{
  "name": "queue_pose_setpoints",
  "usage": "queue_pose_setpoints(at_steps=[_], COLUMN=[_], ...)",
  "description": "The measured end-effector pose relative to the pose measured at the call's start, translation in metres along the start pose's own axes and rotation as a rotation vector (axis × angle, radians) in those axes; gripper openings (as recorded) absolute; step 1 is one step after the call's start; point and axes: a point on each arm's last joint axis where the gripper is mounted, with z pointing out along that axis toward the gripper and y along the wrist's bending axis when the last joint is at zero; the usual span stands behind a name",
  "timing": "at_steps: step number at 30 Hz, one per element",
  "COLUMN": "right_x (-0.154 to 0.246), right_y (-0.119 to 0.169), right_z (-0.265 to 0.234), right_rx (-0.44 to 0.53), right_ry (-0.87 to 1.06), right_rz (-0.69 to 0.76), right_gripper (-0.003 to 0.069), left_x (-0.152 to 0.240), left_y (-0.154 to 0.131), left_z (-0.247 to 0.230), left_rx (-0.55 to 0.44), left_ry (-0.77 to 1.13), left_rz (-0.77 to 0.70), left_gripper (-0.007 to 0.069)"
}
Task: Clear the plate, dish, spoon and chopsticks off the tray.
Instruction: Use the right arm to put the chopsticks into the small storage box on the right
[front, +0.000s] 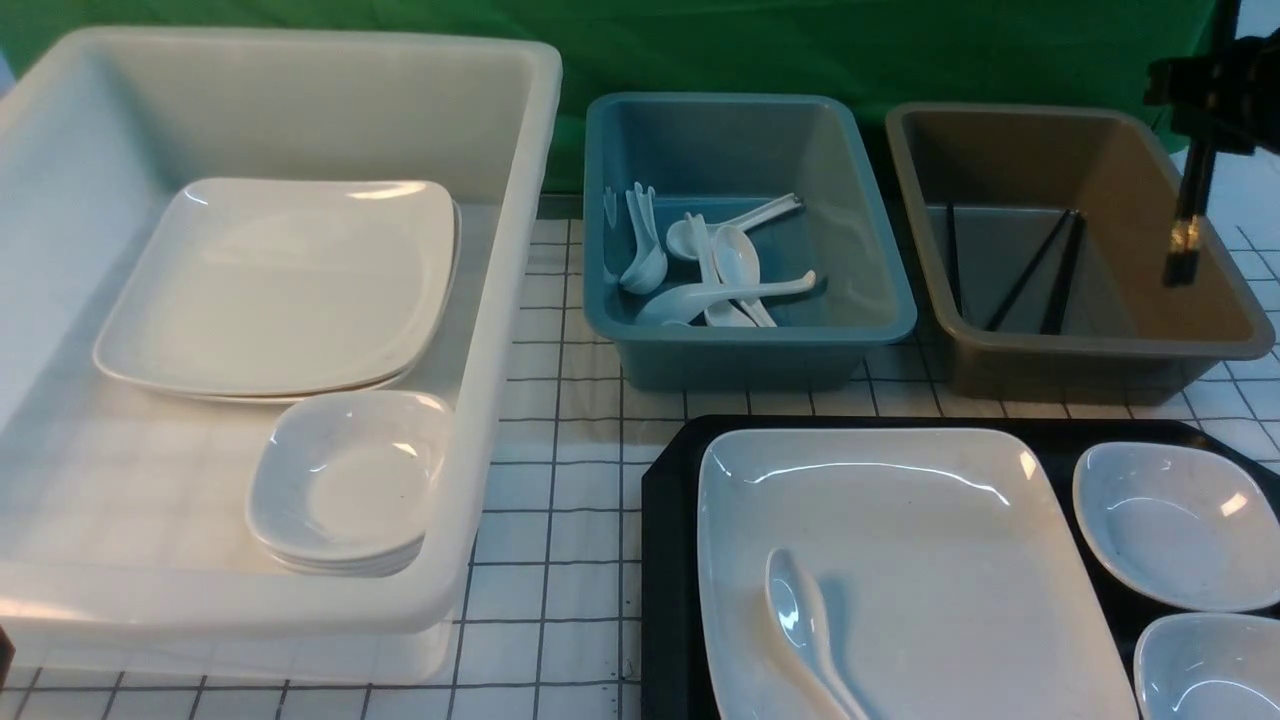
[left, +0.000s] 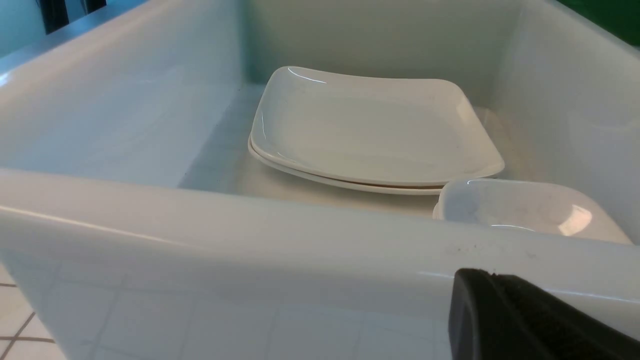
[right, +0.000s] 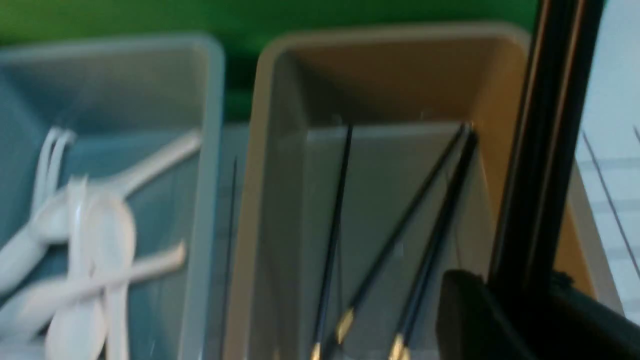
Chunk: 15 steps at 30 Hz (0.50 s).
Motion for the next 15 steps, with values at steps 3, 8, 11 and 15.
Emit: queue_pose_setpoints(at_steps=[3, 8, 11, 15], right_x=[0.012, 0.039, 0.065, 0.085], right_y=[-0.002, -0.005, -0.007, -0.009], right_z=[0.043, 0.091, 0.117, 0.122], right_rx=[-0.003, -0.003, 0.01, 0.042], right_ry=[-0.058, -0.05, 0.036, 0.189], right_rz=[0.012, 0.096, 0.162, 0.231], right_gripper=[0.0167, 0.0218, 0.0309, 0.0347], left_x=[0.0, 0.0, 0.0, 0.0], left_y=[0.0, 0.0, 0.0, 0.0], left_z=[0.0, 0.0, 0.0, 0.0], left_rx=[0.0, 0.0, 0.0, 0.0], left_ry=[0.0, 0.0, 0.0, 0.0], left_rz=[0.0, 0.0, 0.0, 0.0], left_gripper=[0.0021, 0.0021, 0.0021, 0.0021])
